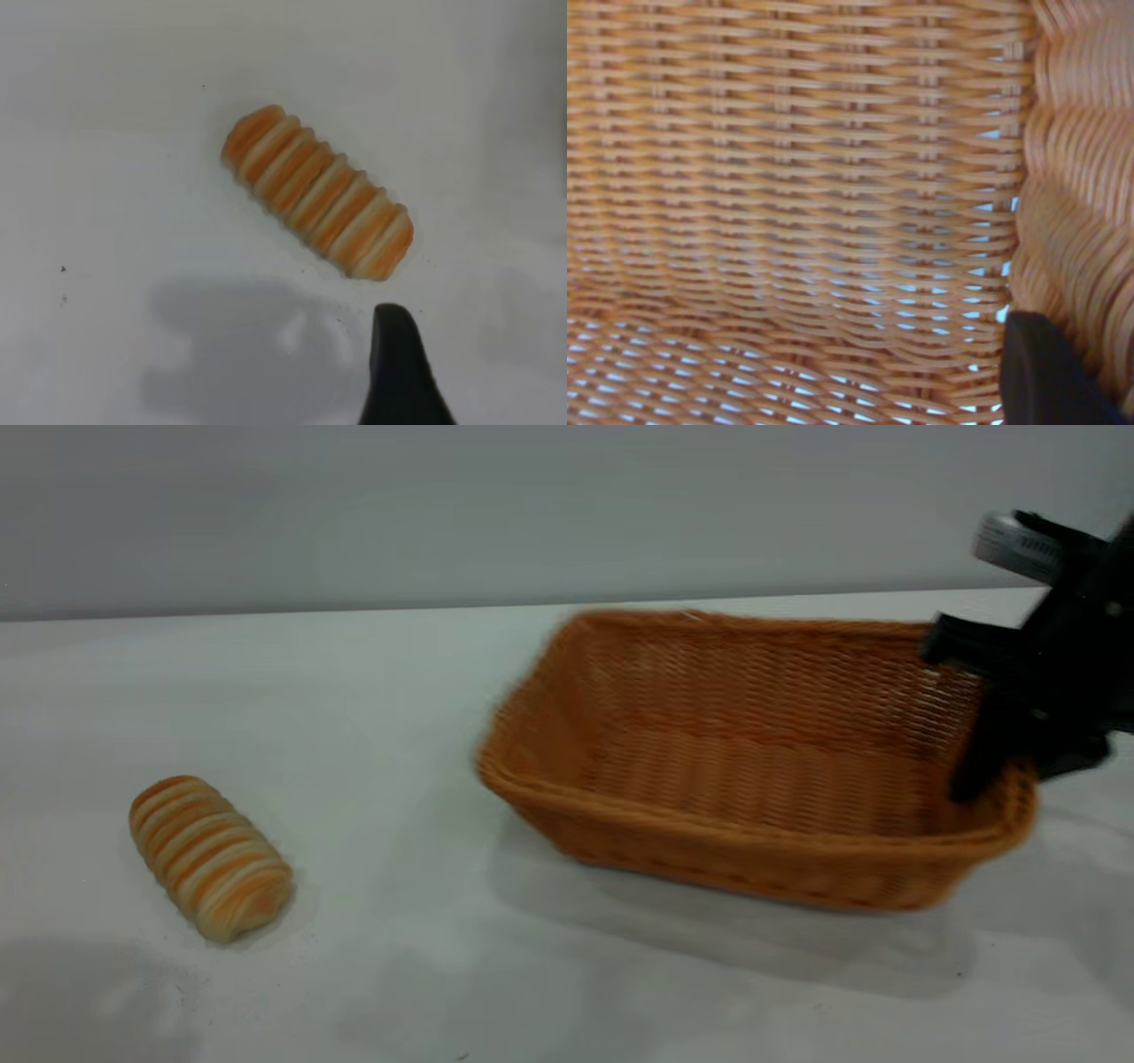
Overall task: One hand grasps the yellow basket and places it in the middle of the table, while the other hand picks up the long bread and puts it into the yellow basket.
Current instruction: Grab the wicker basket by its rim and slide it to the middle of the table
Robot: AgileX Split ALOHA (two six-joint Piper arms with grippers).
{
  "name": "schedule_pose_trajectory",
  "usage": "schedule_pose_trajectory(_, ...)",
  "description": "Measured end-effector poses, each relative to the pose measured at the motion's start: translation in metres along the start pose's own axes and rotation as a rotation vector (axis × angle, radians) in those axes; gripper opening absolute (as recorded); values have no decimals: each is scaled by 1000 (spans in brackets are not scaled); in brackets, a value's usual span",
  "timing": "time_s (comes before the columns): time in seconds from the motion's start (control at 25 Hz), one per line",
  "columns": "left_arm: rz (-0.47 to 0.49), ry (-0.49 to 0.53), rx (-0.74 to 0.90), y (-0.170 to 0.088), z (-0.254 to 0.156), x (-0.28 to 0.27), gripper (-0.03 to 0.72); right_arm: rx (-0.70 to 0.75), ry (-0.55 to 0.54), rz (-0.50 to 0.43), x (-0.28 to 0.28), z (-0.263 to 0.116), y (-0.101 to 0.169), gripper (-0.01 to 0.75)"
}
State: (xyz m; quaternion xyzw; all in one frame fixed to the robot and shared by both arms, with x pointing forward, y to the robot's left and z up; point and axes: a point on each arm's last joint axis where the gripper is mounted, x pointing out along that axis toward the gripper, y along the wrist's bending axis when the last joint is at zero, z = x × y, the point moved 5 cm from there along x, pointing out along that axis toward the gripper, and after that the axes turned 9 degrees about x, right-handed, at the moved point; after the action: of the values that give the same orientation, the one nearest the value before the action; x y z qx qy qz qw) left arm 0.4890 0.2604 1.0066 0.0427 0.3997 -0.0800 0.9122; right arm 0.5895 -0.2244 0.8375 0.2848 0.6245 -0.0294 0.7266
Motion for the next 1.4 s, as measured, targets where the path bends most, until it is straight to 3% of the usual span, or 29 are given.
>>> schedule_pose_trajectory(0.2,0,1,3,0,0,0,513,-106,49,98,14,-23,34,49)
schedule_pose_trajectory(0.44,0,3,3,0,0,0,513,-191,91,82,35,-44,45,55)
schedule_pose_trajectory(0.6,0,3,3,0,0,0,513,-220,89,85,45,-52,51,98)
schedule_pose_trajectory(0.76,0,3,3,0,0,0,513,-301,100,110,51,-62,60,226)
schedule_pose_trajectory(0.88,0,0,3,0,0,0,513,-334,88,120,50,-62,64,379)
schedule_pose_trajectory(0.96,0,-11,3,0,2,0,513,-350,57,123,46,-58,66,491)
schedule_pose_trajectory(1.12,1,-35,3,0,6,7,513,-455,-34,119,24,-48,74,642)
schedule_pose_trajectory(1.4,-3,112,-13,0,-11,57,513,-731,-172,79,-37,-40,86,659)
